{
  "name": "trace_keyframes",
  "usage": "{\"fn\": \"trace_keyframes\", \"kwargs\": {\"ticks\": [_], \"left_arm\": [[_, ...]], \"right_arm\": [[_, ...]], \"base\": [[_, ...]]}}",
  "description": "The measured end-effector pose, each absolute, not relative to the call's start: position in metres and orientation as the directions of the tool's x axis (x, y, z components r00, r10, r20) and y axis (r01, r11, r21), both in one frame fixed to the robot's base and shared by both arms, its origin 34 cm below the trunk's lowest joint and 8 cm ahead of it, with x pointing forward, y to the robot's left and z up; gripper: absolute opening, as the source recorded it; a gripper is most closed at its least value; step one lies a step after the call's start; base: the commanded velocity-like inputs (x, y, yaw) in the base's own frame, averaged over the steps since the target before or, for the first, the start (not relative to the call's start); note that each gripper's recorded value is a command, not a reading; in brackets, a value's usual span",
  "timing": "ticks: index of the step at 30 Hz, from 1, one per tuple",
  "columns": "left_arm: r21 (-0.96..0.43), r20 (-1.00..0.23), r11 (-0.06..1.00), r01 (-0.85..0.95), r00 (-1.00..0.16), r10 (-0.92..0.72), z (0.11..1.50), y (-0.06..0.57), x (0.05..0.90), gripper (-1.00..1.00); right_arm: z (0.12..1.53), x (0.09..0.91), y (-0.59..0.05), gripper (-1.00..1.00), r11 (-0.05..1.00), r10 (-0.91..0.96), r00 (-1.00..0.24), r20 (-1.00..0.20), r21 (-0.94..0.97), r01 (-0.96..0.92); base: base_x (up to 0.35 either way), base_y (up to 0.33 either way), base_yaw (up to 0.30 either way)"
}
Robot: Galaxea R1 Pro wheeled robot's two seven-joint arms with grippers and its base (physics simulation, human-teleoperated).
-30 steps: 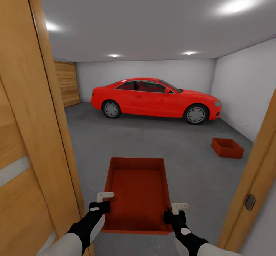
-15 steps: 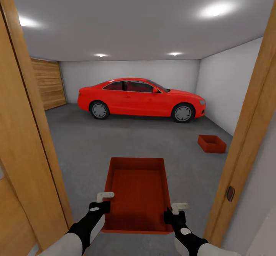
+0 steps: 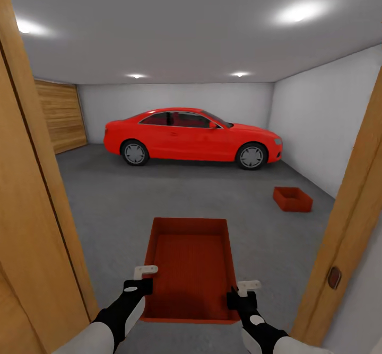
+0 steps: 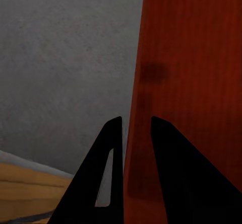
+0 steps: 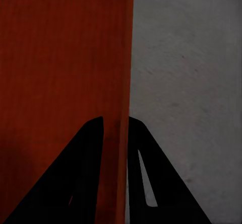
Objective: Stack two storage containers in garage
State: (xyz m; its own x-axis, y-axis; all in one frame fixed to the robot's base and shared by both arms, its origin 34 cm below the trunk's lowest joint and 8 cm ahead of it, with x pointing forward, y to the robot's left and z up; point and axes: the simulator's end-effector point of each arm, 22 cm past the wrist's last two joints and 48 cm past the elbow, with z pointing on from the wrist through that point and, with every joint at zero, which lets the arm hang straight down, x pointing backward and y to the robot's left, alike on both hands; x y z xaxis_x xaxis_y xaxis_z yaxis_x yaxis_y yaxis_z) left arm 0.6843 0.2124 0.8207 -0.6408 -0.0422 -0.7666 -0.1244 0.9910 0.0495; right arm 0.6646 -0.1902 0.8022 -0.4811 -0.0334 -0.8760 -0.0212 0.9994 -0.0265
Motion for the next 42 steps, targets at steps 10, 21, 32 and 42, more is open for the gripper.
{"fn": "trace_keyframes", "kwargs": {"ticks": [10,21,32,42], "left_arm": [[0.049,-0.767,0.991,-0.124,-0.64,-0.042,0.8207,0.2124,0.6847,-1.0],[0.049,-0.767,0.991,-0.124,-0.64,-0.042,0.8205,0.2124,0.6847,-1.0],[0.049,-0.767,0.991,-0.124,-0.641,-0.042,0.8205,0.2124,0.6846,-1.0],[0.049,-0.765,0.991,-0.124,-0.642,-0.043,0.8198,0.2126,0.6836,-1.0]], "right_arm": [[0.8022,0.6649,-0.1902,-1.0,0.999,-0.033,-0.481,-0.876,-0.026,-0.021],[0.8021,0.665,-0.1903,-1.0,0.999,-0.034,-0.481,-0.876,-0.027,-0.021],[0.802,0.6649,-0.1902,-1.0,0.999,-0.034,-0.481,-0.876,-0.027,-0.021],[0.8018,0.6641,-0.1902,-1.0,0.999,-0.034,-0.482,-0.875,-0.027,-0.022]], "base": [[0.13,0.106,0.0],[0.004,0.003,-0.062],[0.004,0.0,-0.071],[0.217,0.0,-0.001]]}}
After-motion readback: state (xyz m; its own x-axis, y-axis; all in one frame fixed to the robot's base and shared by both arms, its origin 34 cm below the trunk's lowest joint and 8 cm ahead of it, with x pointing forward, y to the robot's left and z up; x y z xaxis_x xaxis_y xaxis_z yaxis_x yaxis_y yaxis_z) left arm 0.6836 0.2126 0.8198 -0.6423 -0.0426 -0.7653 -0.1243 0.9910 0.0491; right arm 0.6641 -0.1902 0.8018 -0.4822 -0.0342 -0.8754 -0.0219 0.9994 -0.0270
